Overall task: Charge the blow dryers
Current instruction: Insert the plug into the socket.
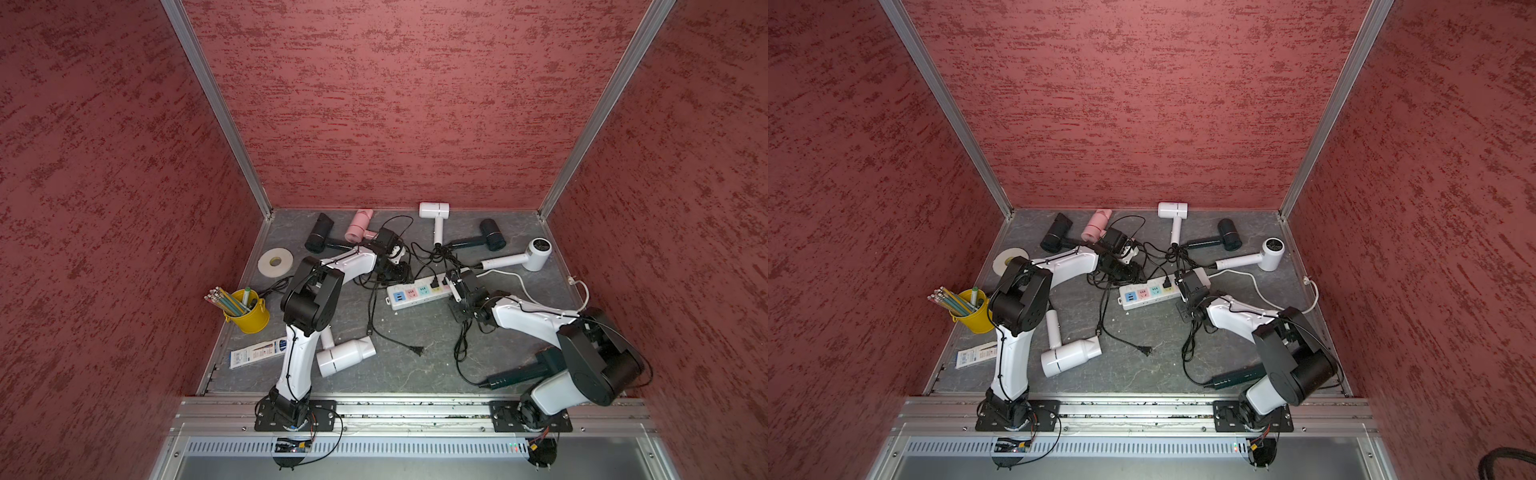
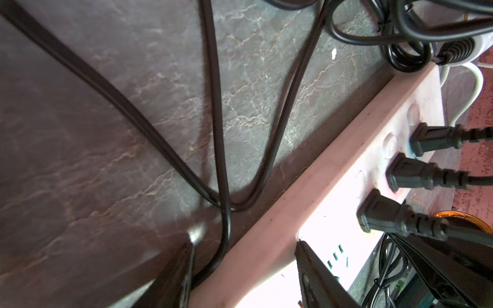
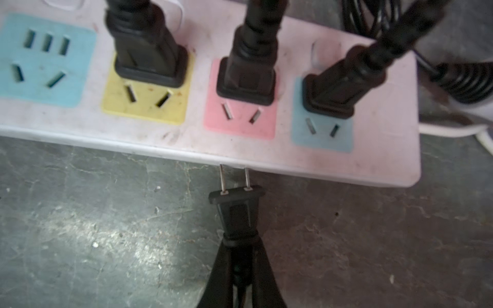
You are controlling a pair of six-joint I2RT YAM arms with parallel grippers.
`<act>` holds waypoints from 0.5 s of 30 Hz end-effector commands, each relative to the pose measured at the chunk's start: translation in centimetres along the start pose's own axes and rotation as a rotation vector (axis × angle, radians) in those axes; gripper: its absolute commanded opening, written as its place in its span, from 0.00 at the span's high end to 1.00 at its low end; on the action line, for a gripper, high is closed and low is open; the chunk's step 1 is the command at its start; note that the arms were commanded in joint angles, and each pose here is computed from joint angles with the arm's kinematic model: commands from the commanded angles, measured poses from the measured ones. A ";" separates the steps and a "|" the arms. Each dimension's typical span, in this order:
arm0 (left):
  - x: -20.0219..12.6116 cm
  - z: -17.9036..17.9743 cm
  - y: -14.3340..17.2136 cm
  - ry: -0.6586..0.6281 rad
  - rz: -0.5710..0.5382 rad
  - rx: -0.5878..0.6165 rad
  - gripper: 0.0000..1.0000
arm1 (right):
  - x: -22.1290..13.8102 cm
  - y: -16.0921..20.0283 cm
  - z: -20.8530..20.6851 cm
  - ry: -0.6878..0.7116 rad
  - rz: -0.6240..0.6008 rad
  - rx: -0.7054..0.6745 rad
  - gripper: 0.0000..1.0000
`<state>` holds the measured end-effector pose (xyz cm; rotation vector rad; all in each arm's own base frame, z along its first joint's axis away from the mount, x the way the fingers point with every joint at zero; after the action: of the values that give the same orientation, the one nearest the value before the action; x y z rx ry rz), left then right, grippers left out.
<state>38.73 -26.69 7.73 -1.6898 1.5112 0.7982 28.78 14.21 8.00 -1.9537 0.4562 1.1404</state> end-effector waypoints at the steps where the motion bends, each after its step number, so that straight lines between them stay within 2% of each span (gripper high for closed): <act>1: 0.6 1.5 1.6 -0.035 0.080 -0.026 0.38 | -0.8 -2.4 -1.4 0.072 -0.113 -0.018 1.00; 11: 0.4 1.0 1.4 -0.021 0.080 -0.011 0.38 | 0.4 -2.4 -1.0 0.038 -0.076 -0.013 1.00; 15: 1.2 0.6 2.3 0.000 0.113 0.017 0.38 | 0.6 -2.8 -0.9 0.027 -0.082 -0.009 1.00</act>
<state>38.37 -26.64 7.73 -1.6744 1.5507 0.7918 29.13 14.06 7.08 -1.9870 0.4705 1.1631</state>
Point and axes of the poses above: each gripper's point midway between its finger pads, its own x axis out along the fingers, its own z axis along the line the jaws close on, y = z × x, the point moved 5 cm from there along -x, back along the fingers, and after that the axes turned 13 degrees about -x, right-handed, at the moved point
